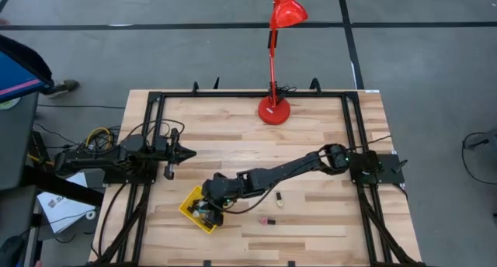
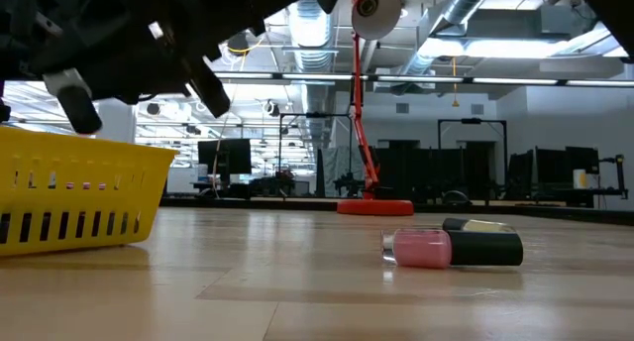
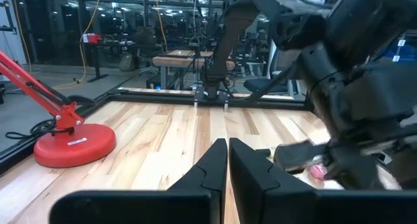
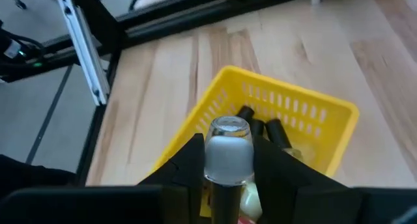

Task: Pick & Place Nail Polish
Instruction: Put the white nail polish bottle into the yellow basket, then put the yellow nail polish bottle into the yellow basket

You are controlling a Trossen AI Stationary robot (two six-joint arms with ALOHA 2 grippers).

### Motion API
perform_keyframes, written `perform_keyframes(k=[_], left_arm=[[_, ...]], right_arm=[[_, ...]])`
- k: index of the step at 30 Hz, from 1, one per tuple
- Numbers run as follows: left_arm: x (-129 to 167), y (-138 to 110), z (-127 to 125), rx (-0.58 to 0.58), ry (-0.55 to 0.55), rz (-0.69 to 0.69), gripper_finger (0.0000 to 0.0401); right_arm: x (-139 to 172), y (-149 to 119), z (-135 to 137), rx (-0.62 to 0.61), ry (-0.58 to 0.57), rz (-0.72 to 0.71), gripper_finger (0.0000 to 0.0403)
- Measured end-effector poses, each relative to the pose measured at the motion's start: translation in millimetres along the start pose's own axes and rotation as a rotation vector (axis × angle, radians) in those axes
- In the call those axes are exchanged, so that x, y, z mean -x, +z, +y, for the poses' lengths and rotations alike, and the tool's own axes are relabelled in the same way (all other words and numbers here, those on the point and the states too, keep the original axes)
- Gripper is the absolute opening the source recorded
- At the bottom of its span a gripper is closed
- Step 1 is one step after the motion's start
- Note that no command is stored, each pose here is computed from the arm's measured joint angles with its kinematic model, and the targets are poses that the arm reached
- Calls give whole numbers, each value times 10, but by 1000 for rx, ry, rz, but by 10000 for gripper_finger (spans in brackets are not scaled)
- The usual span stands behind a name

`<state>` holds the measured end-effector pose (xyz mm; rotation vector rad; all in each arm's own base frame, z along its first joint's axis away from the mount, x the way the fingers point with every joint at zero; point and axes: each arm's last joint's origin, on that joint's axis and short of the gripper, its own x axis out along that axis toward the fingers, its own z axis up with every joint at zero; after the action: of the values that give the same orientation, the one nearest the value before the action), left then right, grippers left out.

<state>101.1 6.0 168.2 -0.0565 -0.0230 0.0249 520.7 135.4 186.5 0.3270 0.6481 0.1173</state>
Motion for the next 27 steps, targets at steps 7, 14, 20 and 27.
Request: perform_keyframes(k=[7,14,20,27], left_arm=[[-1,2,1,0,4,-2,13],[-1,4,1,0,4,-4,13],[-1,9,1,-1,3,-9,13],[-1,10,0,-1,3,-10,13]], right_arm=[[-3,-13,-18,-1,-10,13,109],[-3,-16,-15,10,-10,16,145],[13,14,-13,21,-14,19,214],[281,397,44,21,-47,60,236]])
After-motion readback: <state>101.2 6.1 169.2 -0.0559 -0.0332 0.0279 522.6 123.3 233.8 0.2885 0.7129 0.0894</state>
